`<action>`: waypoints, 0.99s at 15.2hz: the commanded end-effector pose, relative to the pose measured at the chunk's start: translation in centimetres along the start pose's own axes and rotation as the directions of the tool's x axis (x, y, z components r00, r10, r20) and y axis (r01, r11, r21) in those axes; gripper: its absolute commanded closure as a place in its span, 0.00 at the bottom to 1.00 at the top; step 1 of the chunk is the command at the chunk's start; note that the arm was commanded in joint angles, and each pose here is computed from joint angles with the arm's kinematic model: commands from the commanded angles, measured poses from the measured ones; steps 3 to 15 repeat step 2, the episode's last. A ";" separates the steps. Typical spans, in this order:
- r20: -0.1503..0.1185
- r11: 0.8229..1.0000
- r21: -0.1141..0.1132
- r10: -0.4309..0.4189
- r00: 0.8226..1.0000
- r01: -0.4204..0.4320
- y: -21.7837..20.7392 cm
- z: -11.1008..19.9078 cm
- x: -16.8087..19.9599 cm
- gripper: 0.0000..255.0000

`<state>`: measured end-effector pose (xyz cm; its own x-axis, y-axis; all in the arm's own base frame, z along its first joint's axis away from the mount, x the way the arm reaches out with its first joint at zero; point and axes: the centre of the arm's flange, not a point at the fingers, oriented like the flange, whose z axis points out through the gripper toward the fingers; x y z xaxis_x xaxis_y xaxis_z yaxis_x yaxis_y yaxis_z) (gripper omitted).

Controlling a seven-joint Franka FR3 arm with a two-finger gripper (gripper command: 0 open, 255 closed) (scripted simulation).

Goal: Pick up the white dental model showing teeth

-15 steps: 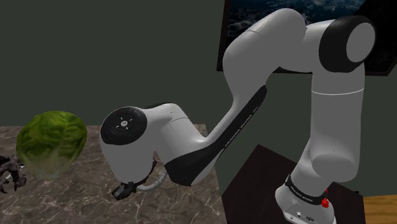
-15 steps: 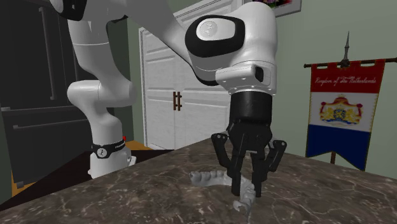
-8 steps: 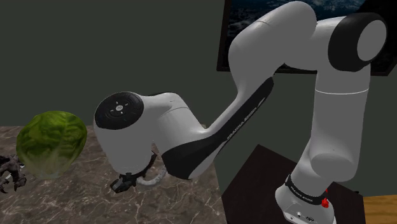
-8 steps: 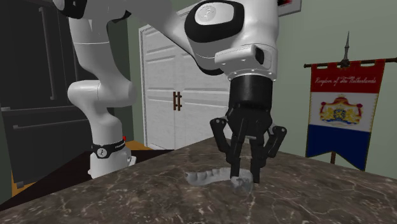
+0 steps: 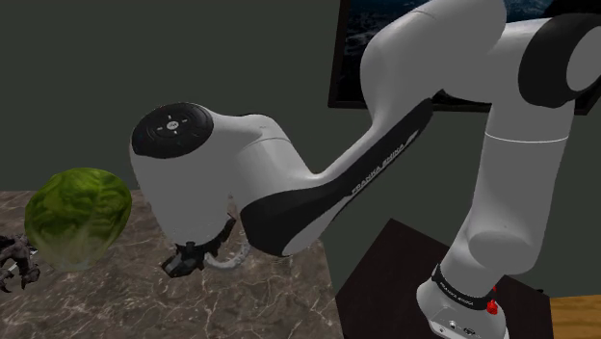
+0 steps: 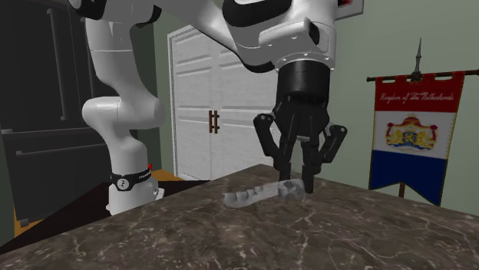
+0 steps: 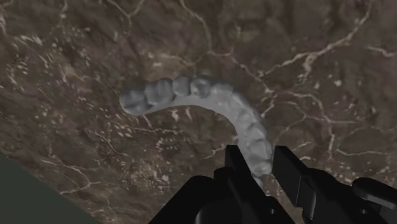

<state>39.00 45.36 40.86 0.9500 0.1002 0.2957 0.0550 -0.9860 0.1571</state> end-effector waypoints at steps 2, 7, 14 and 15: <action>0.000 1.000 0.000 0.000 1.000 0.000 0.1 -0.7 0.3 1.00; 0.000 1.000 0.000 0.000 1.000 0.000 0.1 -0.7 0.3 1.00; 0.000 1.000 0.000 0.000 1.000 0.000 0.1 -0.7 0.3 1.00; 0.000 1.000 0.000 0.000 1.000 0.000 0.1 -0.7 0.3 1.00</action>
